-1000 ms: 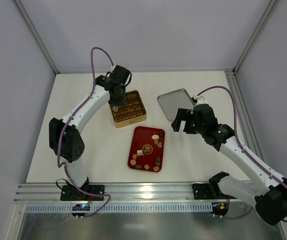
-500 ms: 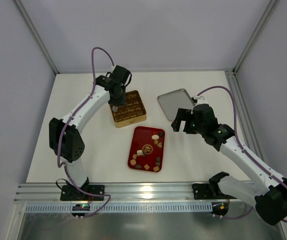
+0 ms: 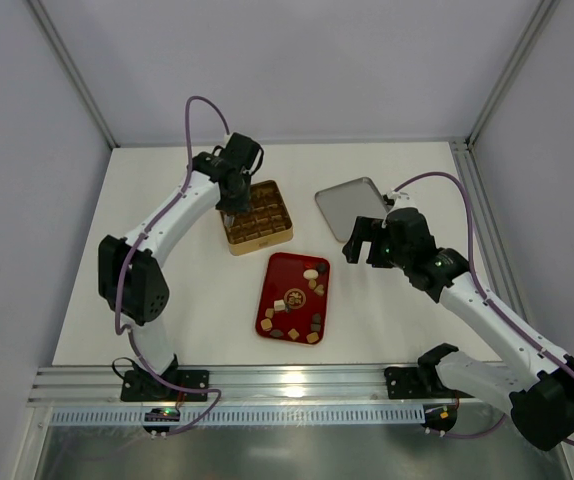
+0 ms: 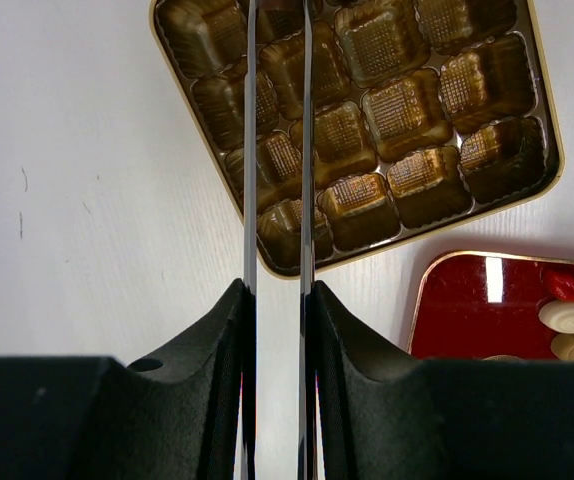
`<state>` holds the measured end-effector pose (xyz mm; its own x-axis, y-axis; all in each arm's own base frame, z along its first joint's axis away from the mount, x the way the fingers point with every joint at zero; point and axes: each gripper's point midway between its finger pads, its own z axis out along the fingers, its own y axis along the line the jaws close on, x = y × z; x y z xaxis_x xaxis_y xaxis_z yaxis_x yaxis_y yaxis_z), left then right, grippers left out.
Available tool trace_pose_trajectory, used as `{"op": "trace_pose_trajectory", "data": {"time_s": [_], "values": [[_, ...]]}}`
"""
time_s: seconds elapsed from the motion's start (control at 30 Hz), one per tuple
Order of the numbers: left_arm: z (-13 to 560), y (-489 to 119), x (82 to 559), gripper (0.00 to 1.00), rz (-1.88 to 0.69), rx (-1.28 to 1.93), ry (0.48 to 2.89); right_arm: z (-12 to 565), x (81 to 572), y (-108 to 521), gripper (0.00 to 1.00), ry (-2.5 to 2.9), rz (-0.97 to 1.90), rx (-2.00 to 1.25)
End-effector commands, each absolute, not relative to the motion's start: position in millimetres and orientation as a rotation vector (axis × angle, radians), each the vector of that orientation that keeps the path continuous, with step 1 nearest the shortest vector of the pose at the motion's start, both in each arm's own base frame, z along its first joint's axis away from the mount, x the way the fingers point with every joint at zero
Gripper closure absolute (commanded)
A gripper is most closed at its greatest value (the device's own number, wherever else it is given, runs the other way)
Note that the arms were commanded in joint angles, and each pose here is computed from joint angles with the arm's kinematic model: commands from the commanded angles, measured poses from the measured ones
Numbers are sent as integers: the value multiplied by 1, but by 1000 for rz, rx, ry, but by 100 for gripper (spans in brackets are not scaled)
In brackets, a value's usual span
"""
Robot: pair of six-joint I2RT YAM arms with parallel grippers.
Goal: Pack the chocolate
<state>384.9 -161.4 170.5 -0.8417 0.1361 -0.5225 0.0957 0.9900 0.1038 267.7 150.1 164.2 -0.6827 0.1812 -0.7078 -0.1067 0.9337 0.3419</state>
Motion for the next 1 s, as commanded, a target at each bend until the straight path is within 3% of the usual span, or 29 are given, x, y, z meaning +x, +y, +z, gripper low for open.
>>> {"op": "trace_pose_trajectory", "data": {"time_s": [0.0,0.5,0.97], "values": [[192,-151,385,71,110,138,2514,182,274,155,0,2218,491,55],[190,-149,384,71,127,158,2520,181,274,154,0,2220,488,61],[191,-155,389,64,104,182,2516,182,274,153,0,2217,483,65]]}}
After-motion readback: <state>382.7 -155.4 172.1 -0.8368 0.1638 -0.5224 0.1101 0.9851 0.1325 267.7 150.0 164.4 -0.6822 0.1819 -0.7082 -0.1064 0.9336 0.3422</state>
